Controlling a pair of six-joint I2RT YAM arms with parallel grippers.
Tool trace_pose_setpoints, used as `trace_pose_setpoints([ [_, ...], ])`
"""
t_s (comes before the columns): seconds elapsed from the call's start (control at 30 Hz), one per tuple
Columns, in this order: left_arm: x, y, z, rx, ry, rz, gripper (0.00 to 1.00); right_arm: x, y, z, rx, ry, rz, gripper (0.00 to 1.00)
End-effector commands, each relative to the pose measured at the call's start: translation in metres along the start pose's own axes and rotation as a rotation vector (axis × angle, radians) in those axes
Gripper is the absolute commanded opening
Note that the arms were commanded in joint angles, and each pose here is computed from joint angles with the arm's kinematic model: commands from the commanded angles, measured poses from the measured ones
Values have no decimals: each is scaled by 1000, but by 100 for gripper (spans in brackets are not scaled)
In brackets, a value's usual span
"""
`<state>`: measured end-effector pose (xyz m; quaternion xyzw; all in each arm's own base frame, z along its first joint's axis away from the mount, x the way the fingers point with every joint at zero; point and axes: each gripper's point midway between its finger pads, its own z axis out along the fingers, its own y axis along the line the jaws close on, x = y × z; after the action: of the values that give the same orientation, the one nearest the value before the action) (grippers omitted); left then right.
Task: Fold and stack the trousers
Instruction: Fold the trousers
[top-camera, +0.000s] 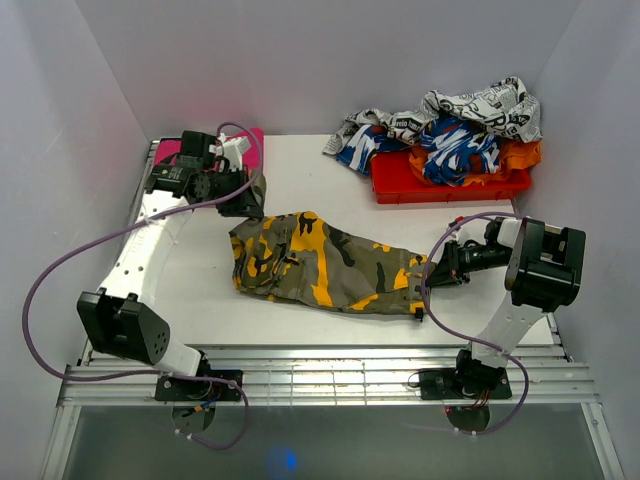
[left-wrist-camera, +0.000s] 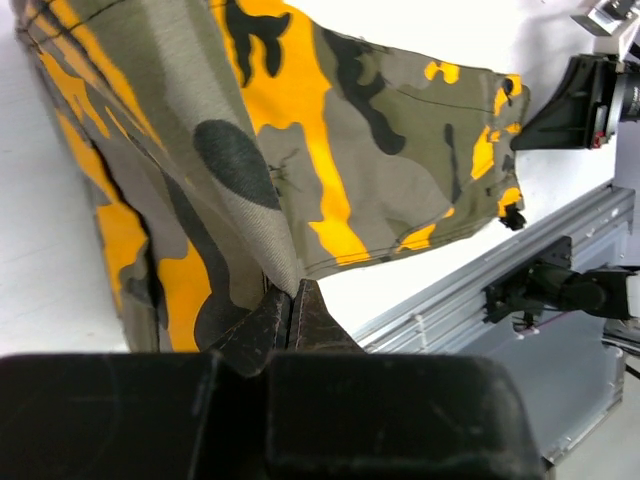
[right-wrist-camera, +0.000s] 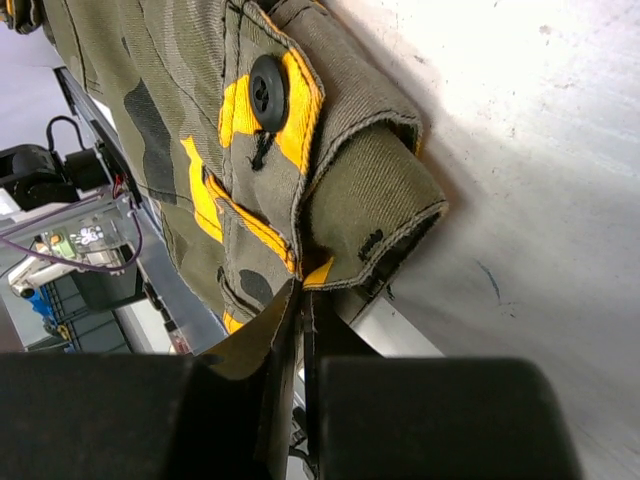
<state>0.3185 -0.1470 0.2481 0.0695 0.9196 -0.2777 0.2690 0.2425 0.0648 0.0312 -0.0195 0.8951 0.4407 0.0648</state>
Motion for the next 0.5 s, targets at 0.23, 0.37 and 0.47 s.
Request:
trace_pose_setpoints([
  [0.23,-11,-110,46,131,-23,-3,0,-10,16,0,-77,-49,-26,8],
  [0.37,-8,-144,63,171,-29,14,0,-11,18,-1,-80,-52,-36,8],
  [0.47,-2,-164,78,200,-11,3,0,-10,20,0,-91,-53,-34,8],
])
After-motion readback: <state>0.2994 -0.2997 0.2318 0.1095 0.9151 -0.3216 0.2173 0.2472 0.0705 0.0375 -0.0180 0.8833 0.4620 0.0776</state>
